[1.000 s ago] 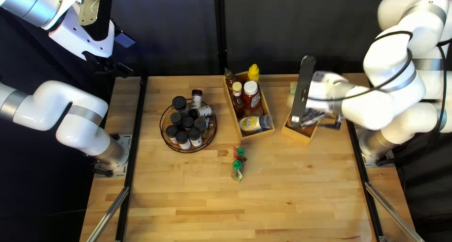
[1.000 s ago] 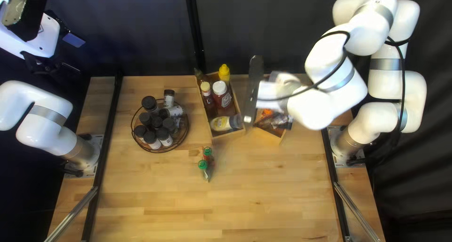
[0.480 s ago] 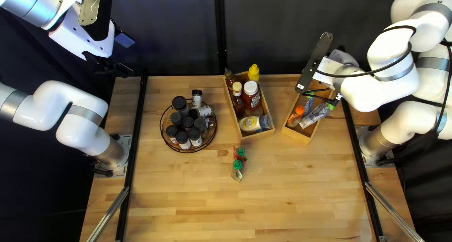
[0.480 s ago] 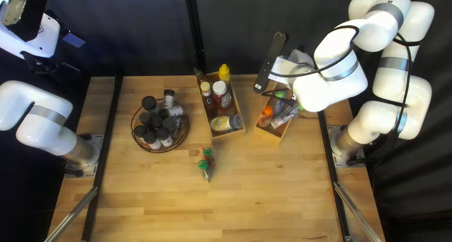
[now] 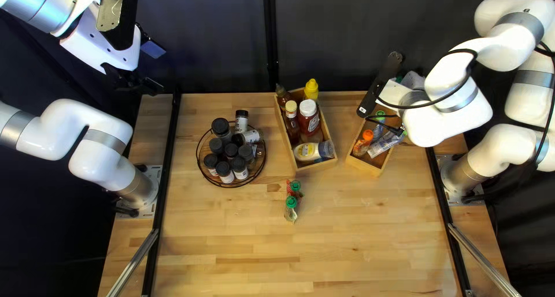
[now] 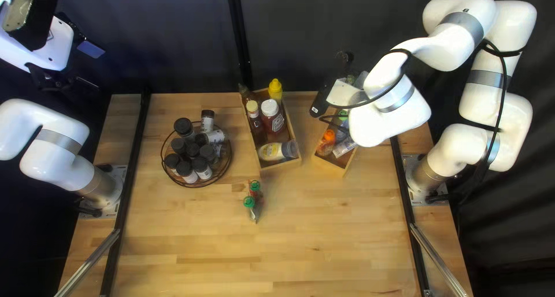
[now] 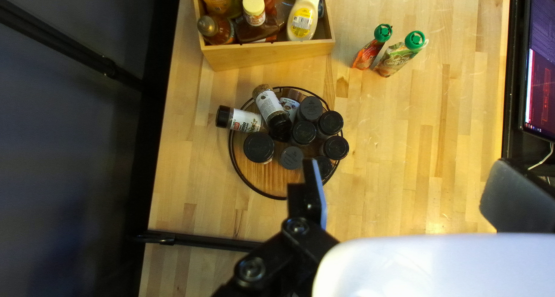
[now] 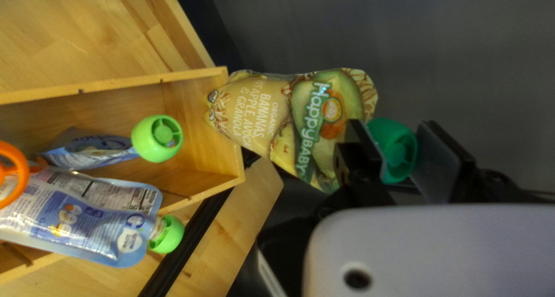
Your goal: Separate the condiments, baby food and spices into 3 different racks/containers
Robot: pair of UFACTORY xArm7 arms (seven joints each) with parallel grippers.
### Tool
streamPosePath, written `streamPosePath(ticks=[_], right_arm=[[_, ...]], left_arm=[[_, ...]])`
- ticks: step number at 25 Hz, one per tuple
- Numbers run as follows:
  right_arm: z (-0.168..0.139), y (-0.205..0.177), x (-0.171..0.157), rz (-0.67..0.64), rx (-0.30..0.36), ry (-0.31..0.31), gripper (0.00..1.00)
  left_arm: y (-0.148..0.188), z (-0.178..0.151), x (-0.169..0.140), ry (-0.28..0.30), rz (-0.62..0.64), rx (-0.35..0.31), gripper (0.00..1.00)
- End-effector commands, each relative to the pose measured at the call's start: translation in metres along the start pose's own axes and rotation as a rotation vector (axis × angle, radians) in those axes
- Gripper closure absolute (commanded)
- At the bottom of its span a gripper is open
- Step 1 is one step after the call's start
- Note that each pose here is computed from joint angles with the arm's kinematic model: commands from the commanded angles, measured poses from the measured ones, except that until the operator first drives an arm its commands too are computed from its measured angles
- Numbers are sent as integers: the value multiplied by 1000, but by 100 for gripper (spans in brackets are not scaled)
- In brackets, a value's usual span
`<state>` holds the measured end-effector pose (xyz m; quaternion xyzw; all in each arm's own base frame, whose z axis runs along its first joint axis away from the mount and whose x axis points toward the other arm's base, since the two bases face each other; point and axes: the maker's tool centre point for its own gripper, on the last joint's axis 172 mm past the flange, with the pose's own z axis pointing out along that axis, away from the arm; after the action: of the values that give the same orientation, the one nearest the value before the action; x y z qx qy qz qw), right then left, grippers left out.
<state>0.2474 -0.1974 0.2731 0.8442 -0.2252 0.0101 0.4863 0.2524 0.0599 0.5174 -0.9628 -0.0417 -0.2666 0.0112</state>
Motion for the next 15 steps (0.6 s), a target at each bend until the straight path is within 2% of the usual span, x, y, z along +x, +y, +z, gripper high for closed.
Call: streamPosePath(ticks=[1,4,5,6,7,8,9,10,15], right_arm=[[10,-10,-7,10,2,-37,100],[15,-17,-9,18,8,-57,96],[16,-18,-10,20,11,-62,74],[16,-19,-10,22,14,-66,42],[15,-20,-10,23,17,-68,21],[14,-20,-10,24,21,-70,18],[11,-19,-10,24,25,-68,7],[9,-18,-10,24,27,-66,0],[-21,-12,-4,16,72,-16,0]], left_arm=[[0,0,0,0,0,0,0],[0,0,0,0,0,0,0],[0,0,0,0,0,0,0],[0,0,0,0,0,0,0],[0,0,0,0,0,0,0],[0,0,0,0,0,0,0],[0,0,0,0,0,0,0],[0,0,0,0,0,0,0],[0,0,0,0,0,0,0]])
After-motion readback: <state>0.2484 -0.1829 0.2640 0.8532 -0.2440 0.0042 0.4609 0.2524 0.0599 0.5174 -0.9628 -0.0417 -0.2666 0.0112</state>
